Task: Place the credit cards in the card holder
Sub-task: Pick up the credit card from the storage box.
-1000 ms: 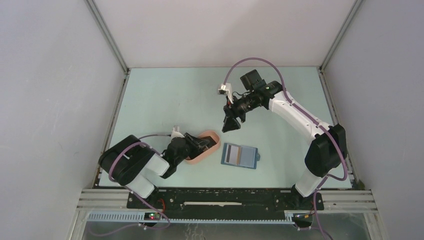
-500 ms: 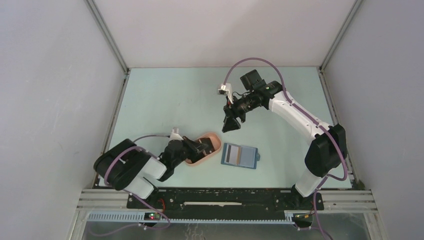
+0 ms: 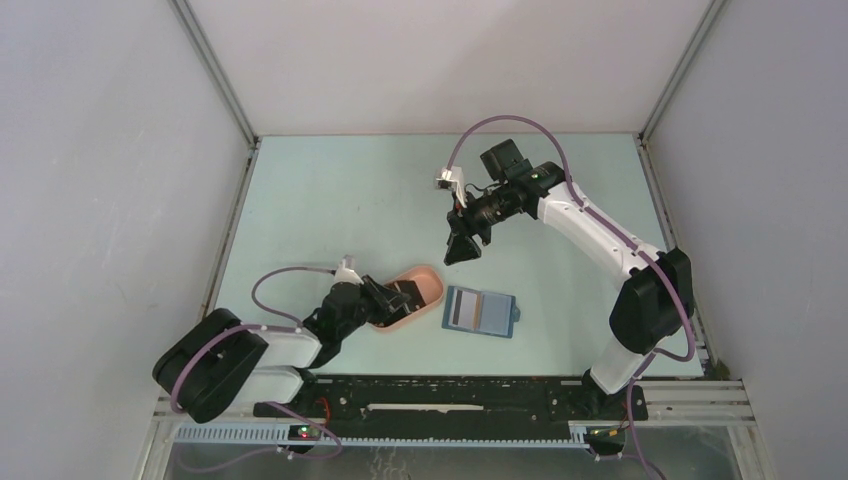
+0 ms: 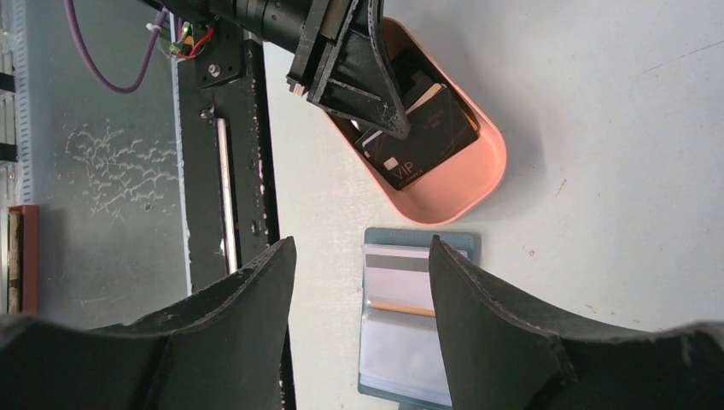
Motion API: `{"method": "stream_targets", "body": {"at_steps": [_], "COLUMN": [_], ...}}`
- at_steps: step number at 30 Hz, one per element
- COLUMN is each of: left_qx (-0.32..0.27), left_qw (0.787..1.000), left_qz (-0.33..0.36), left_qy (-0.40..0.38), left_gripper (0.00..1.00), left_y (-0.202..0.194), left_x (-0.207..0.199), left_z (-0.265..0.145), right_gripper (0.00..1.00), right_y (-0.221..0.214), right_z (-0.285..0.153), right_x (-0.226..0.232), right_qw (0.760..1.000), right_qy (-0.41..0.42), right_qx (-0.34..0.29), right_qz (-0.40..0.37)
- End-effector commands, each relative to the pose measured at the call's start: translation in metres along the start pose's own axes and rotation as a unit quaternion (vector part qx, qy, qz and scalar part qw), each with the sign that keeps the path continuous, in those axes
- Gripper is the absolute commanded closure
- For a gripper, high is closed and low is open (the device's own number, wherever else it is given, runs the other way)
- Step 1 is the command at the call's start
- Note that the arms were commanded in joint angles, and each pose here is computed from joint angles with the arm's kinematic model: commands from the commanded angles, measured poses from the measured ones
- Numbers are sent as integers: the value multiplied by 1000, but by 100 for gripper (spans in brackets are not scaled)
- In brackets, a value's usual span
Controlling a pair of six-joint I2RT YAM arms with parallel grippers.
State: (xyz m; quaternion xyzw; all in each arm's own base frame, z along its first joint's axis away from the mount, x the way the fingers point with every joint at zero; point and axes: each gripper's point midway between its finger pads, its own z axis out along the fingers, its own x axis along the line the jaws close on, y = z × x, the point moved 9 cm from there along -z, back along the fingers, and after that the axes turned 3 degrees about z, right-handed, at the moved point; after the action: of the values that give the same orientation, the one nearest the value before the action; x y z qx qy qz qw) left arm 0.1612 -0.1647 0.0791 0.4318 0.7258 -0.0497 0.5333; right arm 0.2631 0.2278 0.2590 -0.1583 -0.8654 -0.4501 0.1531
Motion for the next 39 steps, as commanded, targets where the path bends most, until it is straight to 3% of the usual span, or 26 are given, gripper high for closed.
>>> {"method": "stream_targets", "body": {"at_steps": [1, 39], "left_qx": [-9, -34], "left_qw": [1000, 999], "left_qz": [20, -4], "left_qy": [14, 27], "left_gripper": [79, 76], "left_y": [2, 2], "left_x": [4, 15], "left_z": [0, -20], "right_gripper": [33, 33], "right_y": [3, 3], "right_z": [1, 3], "right_x": [3, 5], "right_qw": [1000, 1000], "right_qy": [11, 12], "right_qx": [-3, 1], "right_qz": [-11, -15]}}
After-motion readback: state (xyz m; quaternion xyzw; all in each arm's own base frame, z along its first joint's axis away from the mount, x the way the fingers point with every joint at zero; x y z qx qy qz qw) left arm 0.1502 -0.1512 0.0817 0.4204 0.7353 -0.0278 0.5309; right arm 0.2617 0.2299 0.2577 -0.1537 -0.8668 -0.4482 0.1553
